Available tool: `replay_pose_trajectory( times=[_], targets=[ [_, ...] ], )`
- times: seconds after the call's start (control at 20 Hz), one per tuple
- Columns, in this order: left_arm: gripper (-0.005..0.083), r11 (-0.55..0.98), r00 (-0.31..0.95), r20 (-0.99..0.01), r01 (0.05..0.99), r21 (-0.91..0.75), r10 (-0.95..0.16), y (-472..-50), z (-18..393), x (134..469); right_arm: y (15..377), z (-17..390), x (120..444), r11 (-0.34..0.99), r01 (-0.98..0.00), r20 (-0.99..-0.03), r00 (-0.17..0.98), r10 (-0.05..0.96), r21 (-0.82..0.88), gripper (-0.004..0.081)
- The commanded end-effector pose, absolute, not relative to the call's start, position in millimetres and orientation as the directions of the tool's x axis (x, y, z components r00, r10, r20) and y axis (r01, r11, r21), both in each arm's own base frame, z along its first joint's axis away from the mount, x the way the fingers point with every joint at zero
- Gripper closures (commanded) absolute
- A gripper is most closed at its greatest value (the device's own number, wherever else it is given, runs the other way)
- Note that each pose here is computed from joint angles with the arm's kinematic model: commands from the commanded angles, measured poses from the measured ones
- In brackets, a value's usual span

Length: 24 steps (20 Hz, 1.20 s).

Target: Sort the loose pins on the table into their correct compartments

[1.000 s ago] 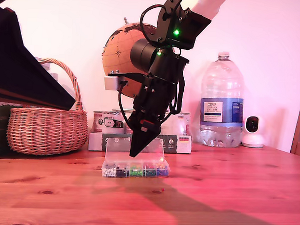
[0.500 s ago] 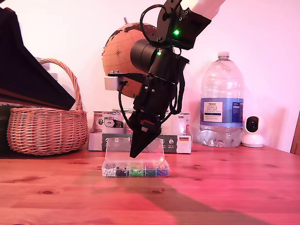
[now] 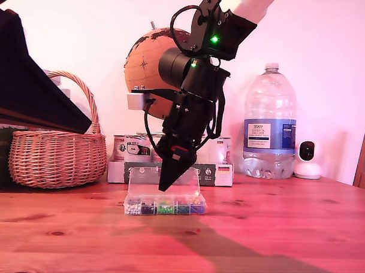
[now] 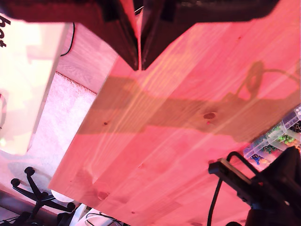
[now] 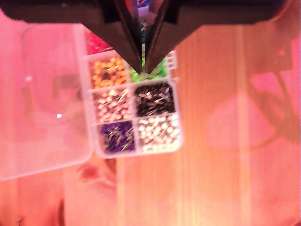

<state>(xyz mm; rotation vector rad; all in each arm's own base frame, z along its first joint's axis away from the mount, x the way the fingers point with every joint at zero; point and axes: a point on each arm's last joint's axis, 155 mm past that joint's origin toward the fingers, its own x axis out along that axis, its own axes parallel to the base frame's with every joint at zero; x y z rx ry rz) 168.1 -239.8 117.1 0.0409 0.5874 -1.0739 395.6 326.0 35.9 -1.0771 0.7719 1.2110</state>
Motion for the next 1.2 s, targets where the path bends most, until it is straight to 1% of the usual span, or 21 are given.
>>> replay_pose_trajectory(
  times=[0.0,0.1,0.3,0.35,0.55,0.6,0.7,0.8,0.85,0.95,1.0,1.1,1.15],
  targets=[
    [0.0795,0.490,0.344,-0.463,0.838,-0.240,-0.816,-240.9,120.0,169.9,325.5,31.9,385.0,-0.015,-0.978,-0.926,0.192,0.325,-0.208,0.0783],
    [0.0795,0.490,0.345,-0.463,0.838,-0.240,-0.817,-240.9,120.1,169.9,319.6,35.9,372.8,-0.072,-0.979,-0.941,0.163,0.297,-0.192,0.0783],
    [0.0795,0.490,0.345,-0.463,0.838,-0.239,-0.817,-240.9,120.2,170.0,310.6,50.1,355.3,-0.156,-0.971,-0.957,0.140,0.255,-0.183,0.0783],
    [0.0795,0.490,0.345,-0.463,0.838,-0.239,-0.816,-240.9,120.2,170.1,307.1,51.3,351.0,-0.182,-0.966,-0.963,0.137,0.232,-0.181,0.0783],
    [0.0795,0.497,0.352,-0.465,0.835,-0.235,-0.812,-240.1,119.8,171.4,287.1,47.8,323.9,-0.296,-0.951,-0.989,0.047,0.140,-0.087,0.0783],
    [0.0795,0.505,0.361,-0.467,0.832,-0.231,-0.807,-239.2,119.4,172.9,287.3,47.5,321.7,-0.298,-0.951,-0.990,0.042,0.136,-0.081,0.0783],
    [0.0795,0.517,0.374,-0.470,0.826,-0.223,-0.800,-237.8,118.9,175.3,288.4,47.4,319.2,-0.240,-0.968,-0.990,0.038,0.134,-0.069,0.0783],
    [0.0795,0.523,0.380,-0.471,0.824,-0.220,-0.796,-237.2,118.7,176.4,283.1,46.6,314.1,-0.069,-0.997,-0.993,0.016,0.115,-0.024,0.0783],
    [0.0795,0.526,0.383,-0.472,0.822,-0.218,-0.794,-236.8,118.5,176.9,281.1,46.4,312.1,0.040,-0.999,-0.994,0.007,0.108,-0.003,0.0783],
    [0.0795,0.526,0.383,-0.472,0.822,-0.218,-0.794,-236.8,118.5,176.9,276.4,46.1,308.9,0.318,-0.947,-0.995,-0.010,0.094,0.039,0.0783],
    [0.0795,0.526,0.383,-0.471,0.822,-0.218,-0.795,-236.9,118.7,177.0,274.4,46.0,307.9,0.444,-0.894,-0.996,-0.016,0.089,0.054,0.0783],
    [0.0795,0.526,0.383,-0.471,0.822,-0.218,-0.795,-236.9,118.7,177.0,276.0,46.1,309.6,0.701,-0.710,-0.995,-0.009,0.095,0.073,0.0783],
    [0.0795,0.526,0.383,-0.471,0.822,-0.218,-0.795,-236.9,118.7,177.0,277.3,46.1,311.3,0.777,-0.624,-0.995,-0.003,0.100,0.080,0.0778]
  ],
)
